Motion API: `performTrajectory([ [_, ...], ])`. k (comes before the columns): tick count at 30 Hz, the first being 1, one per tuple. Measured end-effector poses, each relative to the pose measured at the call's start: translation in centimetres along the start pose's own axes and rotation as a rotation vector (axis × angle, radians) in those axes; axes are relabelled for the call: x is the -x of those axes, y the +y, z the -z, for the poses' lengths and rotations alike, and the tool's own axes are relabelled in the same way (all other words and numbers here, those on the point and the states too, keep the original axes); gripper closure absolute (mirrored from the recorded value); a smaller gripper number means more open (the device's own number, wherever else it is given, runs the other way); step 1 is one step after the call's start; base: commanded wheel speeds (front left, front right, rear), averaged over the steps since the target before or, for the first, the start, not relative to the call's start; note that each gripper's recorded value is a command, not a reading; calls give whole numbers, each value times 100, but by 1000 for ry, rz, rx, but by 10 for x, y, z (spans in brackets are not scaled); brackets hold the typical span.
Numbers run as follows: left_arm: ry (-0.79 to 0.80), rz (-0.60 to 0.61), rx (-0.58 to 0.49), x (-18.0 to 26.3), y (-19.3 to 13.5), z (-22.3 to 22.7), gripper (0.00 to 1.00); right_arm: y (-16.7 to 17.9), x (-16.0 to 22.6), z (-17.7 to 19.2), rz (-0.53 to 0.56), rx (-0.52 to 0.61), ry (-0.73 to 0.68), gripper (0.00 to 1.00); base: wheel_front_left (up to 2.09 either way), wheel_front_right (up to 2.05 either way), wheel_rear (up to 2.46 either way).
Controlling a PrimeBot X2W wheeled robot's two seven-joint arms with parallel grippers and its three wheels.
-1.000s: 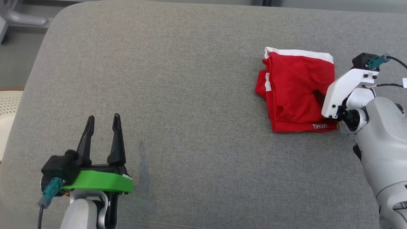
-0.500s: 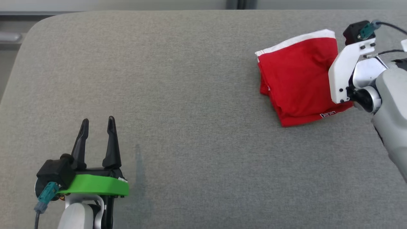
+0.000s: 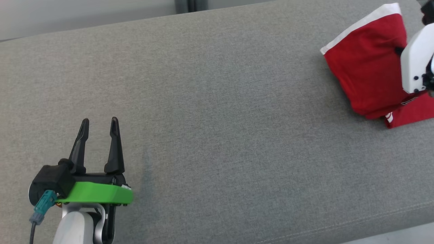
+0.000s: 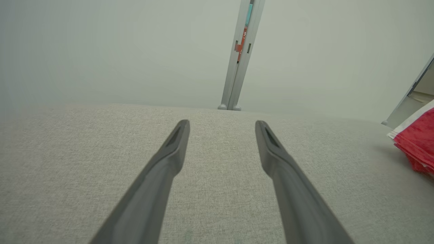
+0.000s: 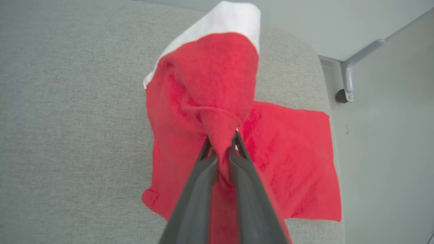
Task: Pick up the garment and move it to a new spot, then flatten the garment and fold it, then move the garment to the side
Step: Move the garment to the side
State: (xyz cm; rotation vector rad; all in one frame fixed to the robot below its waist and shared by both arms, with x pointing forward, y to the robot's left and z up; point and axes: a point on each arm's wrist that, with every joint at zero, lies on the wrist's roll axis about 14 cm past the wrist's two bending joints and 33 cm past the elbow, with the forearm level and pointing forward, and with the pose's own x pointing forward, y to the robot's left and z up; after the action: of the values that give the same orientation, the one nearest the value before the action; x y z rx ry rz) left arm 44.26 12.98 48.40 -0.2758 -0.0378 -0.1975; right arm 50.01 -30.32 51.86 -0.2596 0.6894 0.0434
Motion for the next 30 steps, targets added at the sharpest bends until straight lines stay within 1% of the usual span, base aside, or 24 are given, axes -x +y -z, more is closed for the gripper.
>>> performTrajectory([
  [4, 15, 43, 6, -13, -11, 9, 0, -39, 3, 15, 97, -46, -6, 100, 0, 0, 0],
  [8, 36, 66, 0, -20, -13, 19, 0, -71, 0, 37, 188, -33, 40, 100, 0, 0, 0],
  [11, 48, 70, -5, -23, -10, 24, 0, -91, -2, 51, 254, -4, 68, 100, 0, 0, 0],
  [14, 52, 66, -16, -27, -4, 27, 0, -111, -5, 59, 330, 130, 100, 100, 0, 0, 0],
  [16, 56, 62, -21, -28, 0, 29, 0, -115, -10, 54, 347, 185, 75, 100, 0, 0, 0],
  [18, 64, 56, -22, -28, 3, 33, 0, -115, -17, 57, 354, 249, 83, 100, 0, 0, 0],
  [20, 71, 47, -26, -28, 8, 35, 0, -119, -24, 65, 367, 283, 114, 100, 0, 0, 0],
  [22, 71, 36, -29, -29, 13, 36, 0, -122, -30, 70, 381, 297, 135, 100, 0, 0, 0],
  [24, 75, 23, -33, -29, 18, 37, 0, -120, -39, 77, 380, 282, 153, 100, 0, 0, 0],
  [25, 77, 18, -34, -29, 20, 38, 0, -119, -42, 78, 381, 280, 152, 0, 0, 0, 0],
  [27, 77, 9, -38, -28, 24, 38, 0, -118, -46, 80, 388, 270, 140, 0, 0, 0, 0],
  [30, 65, -3, -43, -27, 27, 32, 0, -114, -46, 78, 395, 218, 89, 0, 0, 0, 0],
])
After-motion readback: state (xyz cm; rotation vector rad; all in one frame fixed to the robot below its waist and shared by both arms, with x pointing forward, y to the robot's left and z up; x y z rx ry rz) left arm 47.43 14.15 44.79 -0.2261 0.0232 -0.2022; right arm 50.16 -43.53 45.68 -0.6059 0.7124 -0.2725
